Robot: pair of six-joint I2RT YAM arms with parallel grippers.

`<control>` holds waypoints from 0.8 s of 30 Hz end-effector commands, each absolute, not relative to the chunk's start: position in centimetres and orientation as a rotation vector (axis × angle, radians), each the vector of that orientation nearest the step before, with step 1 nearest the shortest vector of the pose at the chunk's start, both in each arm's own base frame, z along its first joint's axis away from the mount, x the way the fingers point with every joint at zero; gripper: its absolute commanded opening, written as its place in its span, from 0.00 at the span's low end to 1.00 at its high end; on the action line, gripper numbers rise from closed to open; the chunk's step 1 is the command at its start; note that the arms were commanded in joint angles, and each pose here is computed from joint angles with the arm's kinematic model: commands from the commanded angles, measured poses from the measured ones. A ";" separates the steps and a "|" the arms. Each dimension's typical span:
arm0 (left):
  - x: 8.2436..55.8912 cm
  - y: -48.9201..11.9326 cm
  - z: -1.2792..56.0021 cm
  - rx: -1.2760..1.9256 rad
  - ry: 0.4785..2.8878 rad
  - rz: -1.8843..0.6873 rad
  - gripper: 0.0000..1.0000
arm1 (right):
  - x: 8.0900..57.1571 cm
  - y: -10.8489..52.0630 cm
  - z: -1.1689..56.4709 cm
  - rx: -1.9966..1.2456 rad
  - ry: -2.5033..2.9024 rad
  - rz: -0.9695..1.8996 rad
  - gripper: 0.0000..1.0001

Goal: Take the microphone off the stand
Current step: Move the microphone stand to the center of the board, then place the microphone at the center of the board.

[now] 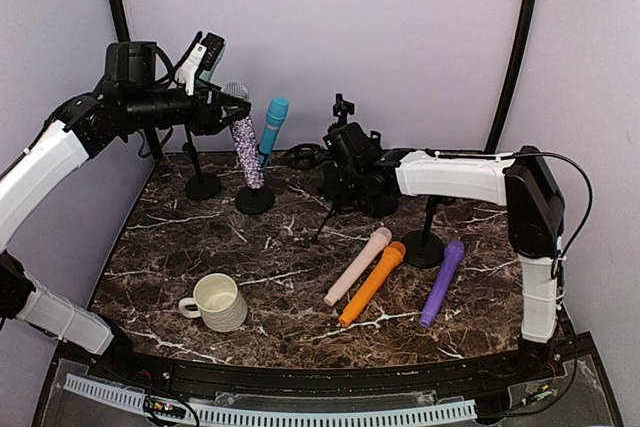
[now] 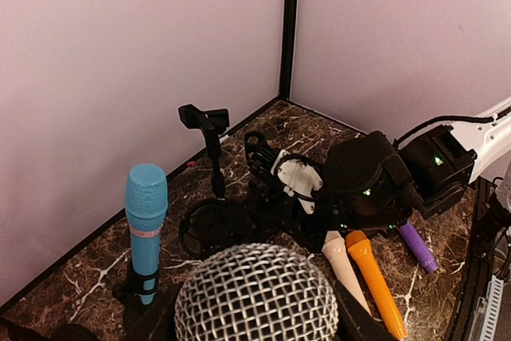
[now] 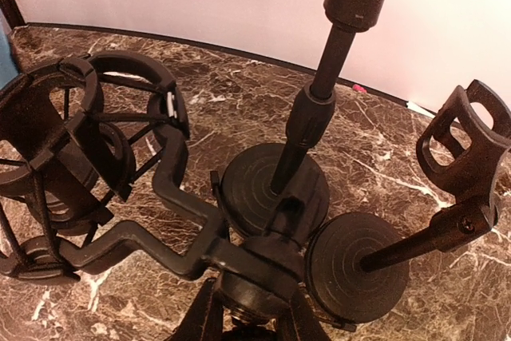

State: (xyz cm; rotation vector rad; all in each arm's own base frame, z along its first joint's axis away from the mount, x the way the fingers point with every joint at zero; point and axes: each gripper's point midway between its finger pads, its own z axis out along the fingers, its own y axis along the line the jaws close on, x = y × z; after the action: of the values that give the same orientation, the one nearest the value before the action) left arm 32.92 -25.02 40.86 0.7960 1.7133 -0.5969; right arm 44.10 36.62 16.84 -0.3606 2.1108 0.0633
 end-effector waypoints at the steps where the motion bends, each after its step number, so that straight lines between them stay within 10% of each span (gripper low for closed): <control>1: 30.7 -26.0 42.5 0.856 1.621 -0.699 0.00 | 46.9 31.9 15.5 -0.310 2.119 -0.131 0.04; 13: 30.2 -27.3 39.5 0.934 1.670 -0.786 0.00 | 49.6 30.4 14.8 -0.280 2.130 -0.098 0.06; 24: 30.6 -27.9 35.3 0.956 1.784 -0.821 0.00 | 47.3 32.6 18.0 -0.365 2.085 0.163 0.53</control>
State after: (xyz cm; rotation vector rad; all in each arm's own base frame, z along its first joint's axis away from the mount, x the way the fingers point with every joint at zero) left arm 31.09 -27.36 35.24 0.9316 1.8053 -0.7895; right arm 48.14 31.96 14.96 -0.3372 2.1436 0.0383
